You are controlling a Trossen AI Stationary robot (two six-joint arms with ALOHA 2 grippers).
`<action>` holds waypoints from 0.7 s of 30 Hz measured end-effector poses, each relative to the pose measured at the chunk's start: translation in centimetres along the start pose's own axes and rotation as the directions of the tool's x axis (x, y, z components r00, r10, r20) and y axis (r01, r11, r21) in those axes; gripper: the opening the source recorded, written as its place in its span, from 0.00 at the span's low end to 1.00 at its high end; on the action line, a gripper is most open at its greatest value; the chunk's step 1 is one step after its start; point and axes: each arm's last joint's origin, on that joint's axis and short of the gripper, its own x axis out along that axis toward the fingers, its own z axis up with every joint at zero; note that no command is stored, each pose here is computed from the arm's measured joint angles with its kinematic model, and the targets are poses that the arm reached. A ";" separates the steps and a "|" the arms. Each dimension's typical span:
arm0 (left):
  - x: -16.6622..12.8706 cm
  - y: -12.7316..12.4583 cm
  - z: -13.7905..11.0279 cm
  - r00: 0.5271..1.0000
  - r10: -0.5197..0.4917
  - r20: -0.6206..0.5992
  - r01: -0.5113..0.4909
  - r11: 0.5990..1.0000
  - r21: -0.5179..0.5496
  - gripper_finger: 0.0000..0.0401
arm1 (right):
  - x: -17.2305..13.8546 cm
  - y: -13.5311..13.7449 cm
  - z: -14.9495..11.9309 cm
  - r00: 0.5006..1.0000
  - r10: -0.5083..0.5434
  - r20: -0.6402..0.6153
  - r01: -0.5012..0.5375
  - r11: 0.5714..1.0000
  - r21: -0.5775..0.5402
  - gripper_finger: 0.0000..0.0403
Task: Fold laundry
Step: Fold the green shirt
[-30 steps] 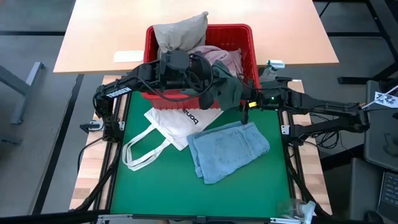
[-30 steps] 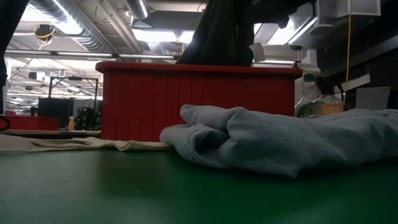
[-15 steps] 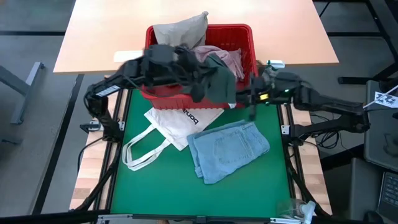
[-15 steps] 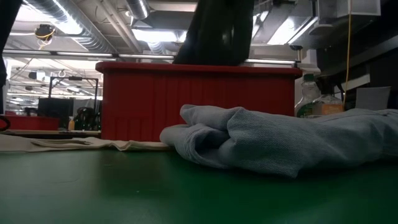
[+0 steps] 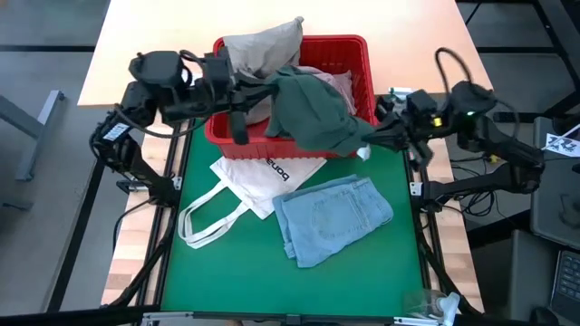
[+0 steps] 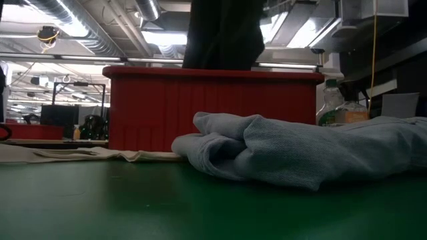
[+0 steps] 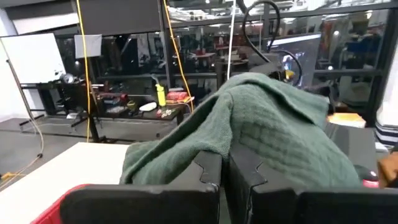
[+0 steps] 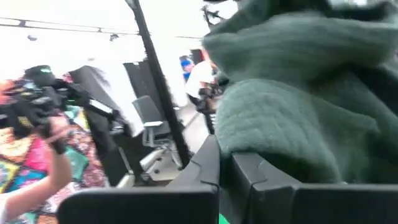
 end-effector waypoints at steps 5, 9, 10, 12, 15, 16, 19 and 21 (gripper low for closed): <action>-0.5 -1.1 0.1 0.999 -0.046 0.005 0.046 0.999 -0.001 0.00 | -0.5 1.0 1.3 0.995 0.101 0.009 -0.101 0.995 -0.014 0.03; -1.0 -2.6 0.3 0.996 -0.084 0.014 0.084 0.996 -0.004 0.00 | -0.7 1.5 1.7 0.985 0.172 -0.004 -0.172 0.985 0.021 0.02; -1.2 -3.0 0.4 0.996 -0.091 0.016 0.091 0.996 -0.005 0.00 | -0.8 1.5 1.7 0.983 0.182 -0.003 -0.182 0.983 0.023 0.01; -1.6 -4.0 0.5 0.993 -0.113 0.026 0.113 0.994 -0.010 0.00 | -0.7 1.7 1.7 0.980 0.200 0.000 -0.200 0.979 0.036 0.01; -2.5 -5.7 0.9 0.986 -0.157 0.054 0.159 0.987 -0.023 0.00 | -0.2 2.6 1.8 0.966 0.258 0.018 -0.259 0.965 0.036 0.02; -2.8 -6.2 1.1 0.984 -0.164 0.067 0.167 0.986 -0.029 0.00 | 0.0 3.0 1.8 0.958 0.286 0.030 -0.287 0.958 0.027 0.02; -3.7 -7.5 1.6 0.977 -0.181 0.108 0.188 0.981 -0.054 0.00 | 0.7 4.6 1.9 0.918 0.391 0.073 -0.391 0.920 -0.005 0.02; -4.4 -8.3 2.0 0.968 -0.207 0.140 0.218 0.973 -0.071 0.00 | 1.1 5.7 1.9 0.889 0.445 0.107 -0.445 0.895 -0.020 0.01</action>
